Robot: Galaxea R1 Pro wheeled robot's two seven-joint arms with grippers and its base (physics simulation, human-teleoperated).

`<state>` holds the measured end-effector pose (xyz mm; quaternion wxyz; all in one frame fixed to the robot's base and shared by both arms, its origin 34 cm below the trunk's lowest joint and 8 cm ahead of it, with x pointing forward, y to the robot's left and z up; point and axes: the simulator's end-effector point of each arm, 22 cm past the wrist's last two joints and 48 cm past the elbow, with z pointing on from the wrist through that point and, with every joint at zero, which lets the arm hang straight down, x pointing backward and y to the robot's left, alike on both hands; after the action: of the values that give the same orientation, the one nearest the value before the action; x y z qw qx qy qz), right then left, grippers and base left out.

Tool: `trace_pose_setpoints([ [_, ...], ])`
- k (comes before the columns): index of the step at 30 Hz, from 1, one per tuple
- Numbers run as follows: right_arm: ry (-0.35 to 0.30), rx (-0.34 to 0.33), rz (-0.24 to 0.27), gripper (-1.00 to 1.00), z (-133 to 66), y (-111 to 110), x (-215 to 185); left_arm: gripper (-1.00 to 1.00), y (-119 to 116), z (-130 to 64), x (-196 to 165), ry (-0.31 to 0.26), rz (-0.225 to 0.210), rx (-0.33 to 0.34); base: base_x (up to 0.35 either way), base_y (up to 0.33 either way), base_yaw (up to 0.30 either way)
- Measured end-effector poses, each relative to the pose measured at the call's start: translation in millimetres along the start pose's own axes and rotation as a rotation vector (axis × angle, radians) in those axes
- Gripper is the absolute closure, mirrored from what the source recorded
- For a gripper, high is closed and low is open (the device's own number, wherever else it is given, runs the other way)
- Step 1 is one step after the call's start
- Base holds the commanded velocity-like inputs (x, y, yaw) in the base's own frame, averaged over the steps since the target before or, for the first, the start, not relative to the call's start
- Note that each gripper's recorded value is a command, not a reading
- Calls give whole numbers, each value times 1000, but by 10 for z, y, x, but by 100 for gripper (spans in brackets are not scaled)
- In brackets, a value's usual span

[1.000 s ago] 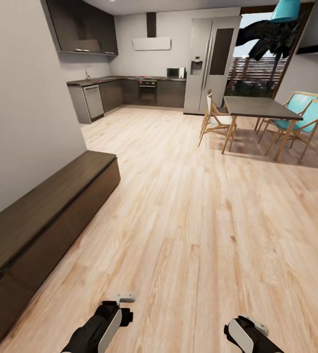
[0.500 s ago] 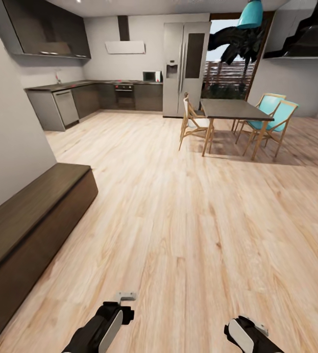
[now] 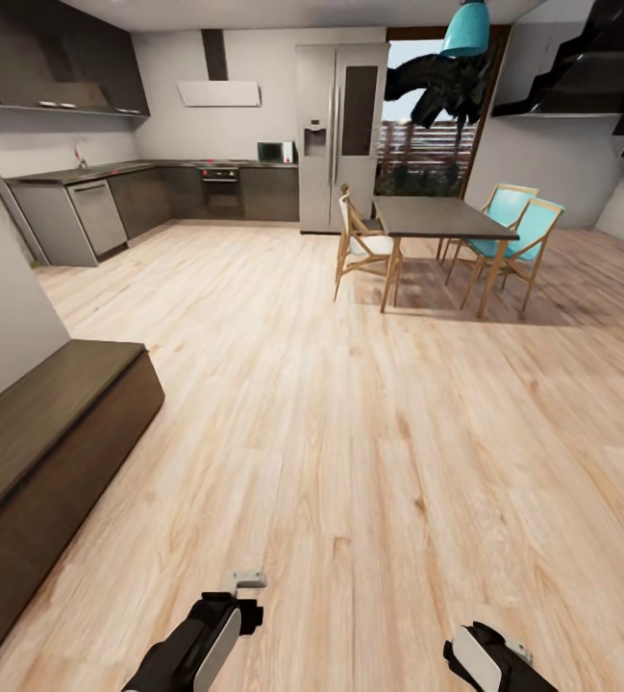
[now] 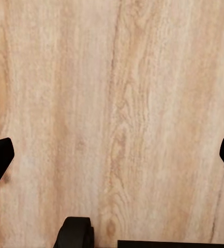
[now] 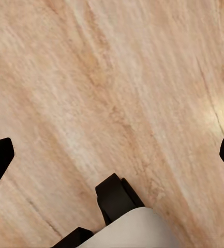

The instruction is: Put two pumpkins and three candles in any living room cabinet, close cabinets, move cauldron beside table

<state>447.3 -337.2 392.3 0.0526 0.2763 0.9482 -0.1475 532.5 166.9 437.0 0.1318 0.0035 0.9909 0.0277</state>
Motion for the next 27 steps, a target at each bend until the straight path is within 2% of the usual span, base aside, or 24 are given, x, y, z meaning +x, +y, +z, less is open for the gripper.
trace_pose_setpoints([
  [11, -15, 0, 9, -100, -1, 1, -35, -100, 23, 47, 110, 17, -4, -7, 346, -103, 0],
  [27, -44, 1, 16, -100, -1, -8, -102, -100, 27, 48, 109, 16, -2, -9, 338, -170, 0],
])
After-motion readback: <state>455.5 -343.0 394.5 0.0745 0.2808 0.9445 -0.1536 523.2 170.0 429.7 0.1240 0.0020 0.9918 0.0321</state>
